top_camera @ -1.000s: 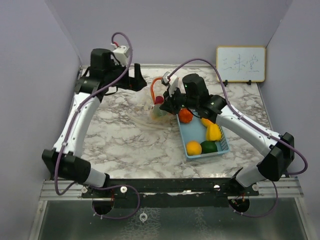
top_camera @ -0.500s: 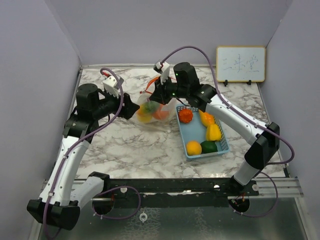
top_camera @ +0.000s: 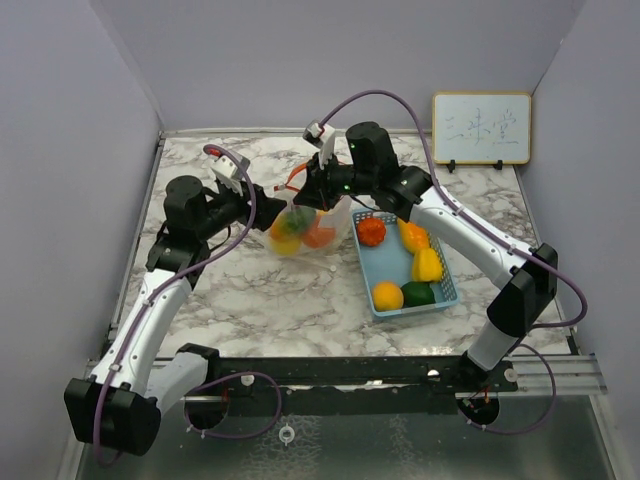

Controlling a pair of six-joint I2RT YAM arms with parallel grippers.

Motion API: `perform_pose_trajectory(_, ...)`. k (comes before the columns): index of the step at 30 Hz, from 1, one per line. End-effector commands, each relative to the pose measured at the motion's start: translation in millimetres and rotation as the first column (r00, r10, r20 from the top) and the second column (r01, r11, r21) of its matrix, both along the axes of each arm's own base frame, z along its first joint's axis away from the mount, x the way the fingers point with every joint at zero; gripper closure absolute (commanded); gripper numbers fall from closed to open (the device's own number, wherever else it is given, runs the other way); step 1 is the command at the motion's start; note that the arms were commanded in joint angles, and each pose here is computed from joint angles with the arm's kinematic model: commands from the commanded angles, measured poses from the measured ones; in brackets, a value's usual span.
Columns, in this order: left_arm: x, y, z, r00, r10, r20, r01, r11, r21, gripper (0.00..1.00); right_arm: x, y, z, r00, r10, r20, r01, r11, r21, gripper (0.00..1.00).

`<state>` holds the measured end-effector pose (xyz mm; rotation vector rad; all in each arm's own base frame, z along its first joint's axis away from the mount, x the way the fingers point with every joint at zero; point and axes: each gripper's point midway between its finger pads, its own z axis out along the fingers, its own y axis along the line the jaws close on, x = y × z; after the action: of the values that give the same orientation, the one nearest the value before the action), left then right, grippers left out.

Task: Place the food in the zip-top bag and seal the zipper
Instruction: Zip the zipper food storage bag at the center of the board.

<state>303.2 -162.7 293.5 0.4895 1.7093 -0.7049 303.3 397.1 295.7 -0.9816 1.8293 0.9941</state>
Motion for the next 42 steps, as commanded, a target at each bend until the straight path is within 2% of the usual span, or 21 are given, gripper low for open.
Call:
perform_pose_trajectory(1,6.8,-10.0,22.1,0.994,-0.04,0.099,0.046,0.998,-0.052,0.35,-4.8,5.7,14.0,0.999,0.044,0.006,-0.044,0.999,0.033,0.98)
perform_pose_trajectory(5,10.8,-11.9,19.6,0.995,-0.042,0.092,0.048,0.997,-0.064,0.49,-7.5,6.5,11.9,0.998,0.059,-0.003,-0.059,0.998,0.033,0.98)
perform_pose_trajectory(6,11.4,-13.4,18.7,0.995,-0.05,0.09,0.056,0.996,-0.068,0.56,-7.9,6.9,11.3,0.998,0.063,-0.006,-0.062,0.998,0.033,0.98)
perform_pose_trajectory(9,10.4,-18.7,14.8,0.993,-0.087,0.083,0.093,0.993,-0.072,0.93,-7.9,7.7,11.6,0.998,0.066,-0.007,-0.066,0.997,0.034,0.98)
perform_pose_trajectory(10,10.6,-19.6,12.7,0.993,-0.092,0.078,0.098,0.993,-0.072,1.0,-7.7,7.9,11.1,0.998,0.066,-0.009,-0.066,0.997,0.032,0.98)
perform_pose_trajectory(16,11.6,-21.3,8.0,0.992,-0.099,0.072,0.105,0.991,-0.083,1.0,-4.0,6.7,7.8,0.999,0.05,-0.008,-0.05,0.999,0.013,0.98)
perform_pose_trajectory(18,13.1,-20.7,6.3,0.994,-0.09,0.069,0.096,0.992,-0.085,1.0,4.2,1.9,6.4,0.999,0.016,0.028,-0.015,1.0,-0.02,0.97)
perform_pose_trajectory(19,13.5,-20.3,3.7,0.994,-0.087,0.061,0.092,0.992,-0.084,1.0,8.0,-1.3,6.6,0.999,0.001,0.052,0.001,0.999,-0.037,0.94)
perform_pose_trajectory(22,11.8,-20.5,-7.2,0.995,-0.096,0.037,0.099,0.992,-0.073,1.0,19.2,-11.1,16.3,0.988,-0.036,0.149,0.047,0.996,-0.069,0.58)
perform_pose_trajectory(27,4.9,-22.0,-21.2,0.993,-0.118,0.0,0.118,0.991,-0.069,1.0,12.2,-10.6,48.2,0.947,0.046,0.319,-0.042,0.999,-0.019,0.39)
perform_pose_trajectory(31,3.8,-20.8,-24.9,0.994,-0.11,-0.014,0.109,0.992,-0.069,1.0,15.7,-2.9,44.9,0.917,0.128,0.379,-0.126,0.992,-0.029,0.4)
perform_pose_trajectory(37,2.7,-20.5,-25.7,0.994,-0.112,-0.017,0.111,0.992,-0.063,1.0,-8.0,12.3,29.0,0.869,0.354,0.345,-0.384,0.923,0.021,0.47)
perform_pose_trajectory(42,-0.7,-20.2,-26.2,0.993,-0.115,-0.018,0.114,0.992,-0.062,1.0,-5.1,19.0,6.7,0.857,0.393,0.333,-0.42,0.907,0.01,0.47)
